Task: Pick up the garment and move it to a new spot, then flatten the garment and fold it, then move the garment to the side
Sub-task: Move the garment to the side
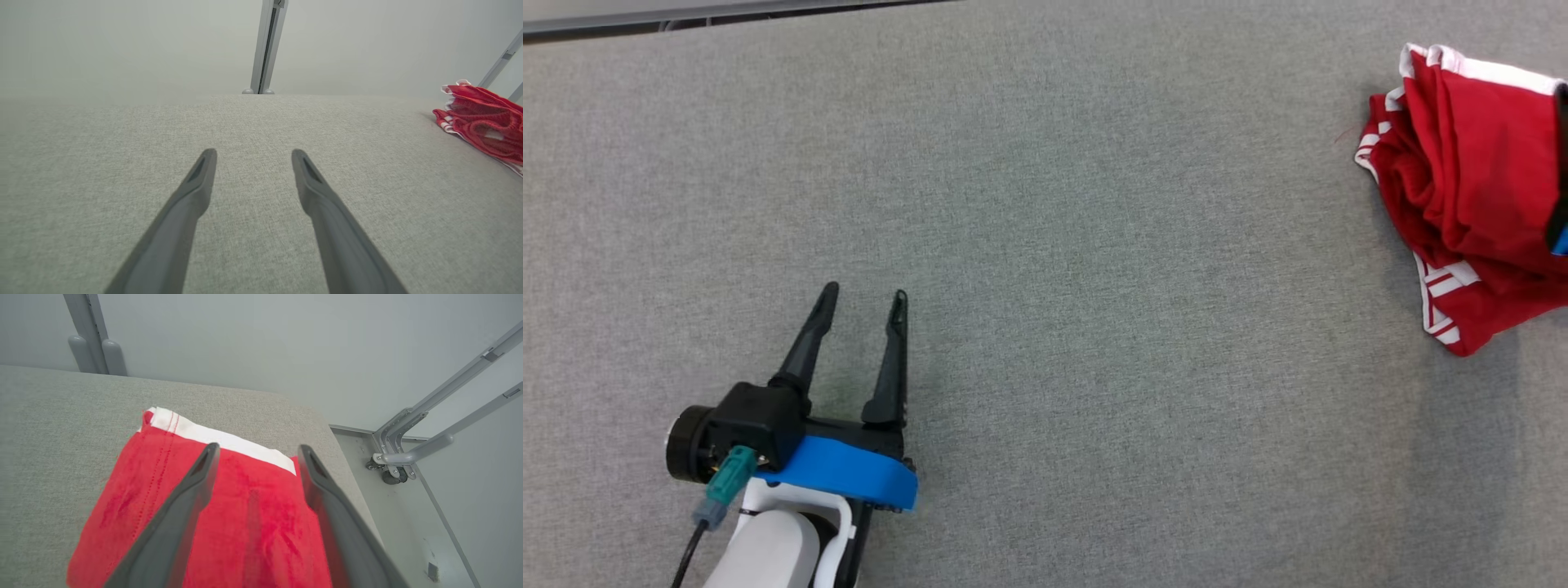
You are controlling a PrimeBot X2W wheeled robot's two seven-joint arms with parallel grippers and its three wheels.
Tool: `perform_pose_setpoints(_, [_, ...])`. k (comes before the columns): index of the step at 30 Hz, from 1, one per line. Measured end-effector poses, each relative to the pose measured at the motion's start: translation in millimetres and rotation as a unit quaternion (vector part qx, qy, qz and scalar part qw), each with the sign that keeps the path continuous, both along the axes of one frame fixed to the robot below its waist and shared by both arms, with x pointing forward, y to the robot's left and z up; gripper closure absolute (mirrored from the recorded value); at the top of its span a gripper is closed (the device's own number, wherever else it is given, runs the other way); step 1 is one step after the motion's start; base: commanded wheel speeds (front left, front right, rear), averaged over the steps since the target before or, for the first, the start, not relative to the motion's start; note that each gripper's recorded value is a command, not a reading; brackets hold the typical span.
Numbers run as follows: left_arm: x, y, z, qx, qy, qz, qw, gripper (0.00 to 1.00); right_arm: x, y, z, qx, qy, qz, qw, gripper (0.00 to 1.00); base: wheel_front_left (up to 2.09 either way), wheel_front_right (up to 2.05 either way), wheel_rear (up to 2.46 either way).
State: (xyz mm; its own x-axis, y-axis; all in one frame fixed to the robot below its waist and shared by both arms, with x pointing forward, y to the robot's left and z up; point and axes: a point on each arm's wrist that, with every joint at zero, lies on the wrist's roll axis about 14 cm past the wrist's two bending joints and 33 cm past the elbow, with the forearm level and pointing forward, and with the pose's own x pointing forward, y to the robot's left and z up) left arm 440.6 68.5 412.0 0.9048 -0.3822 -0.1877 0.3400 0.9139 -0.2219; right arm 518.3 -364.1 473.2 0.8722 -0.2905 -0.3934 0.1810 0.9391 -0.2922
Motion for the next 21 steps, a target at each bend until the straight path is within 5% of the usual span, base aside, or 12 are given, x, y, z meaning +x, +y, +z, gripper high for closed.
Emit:
perform_pose_setpoints(11, [6.7, 32.5, 28.6, -0.002, -0.034, 0.061, 0.998, 0.00, 14.7, 72.6, 55.0, 0.022, -0.133, 0.091, 0.987, 0.00, 0.00, 0.00, 0.00])
perform_pose_setpoints(21, [-27.9, 78.7, 33.8, -0.002, -0.025, 0.138, 0.990, 0.00, -25.5, 158.0, 46.4, 0.109, -0.191, 0.152, 0.964, 0.00, 0.00, 0.00, 0.00])
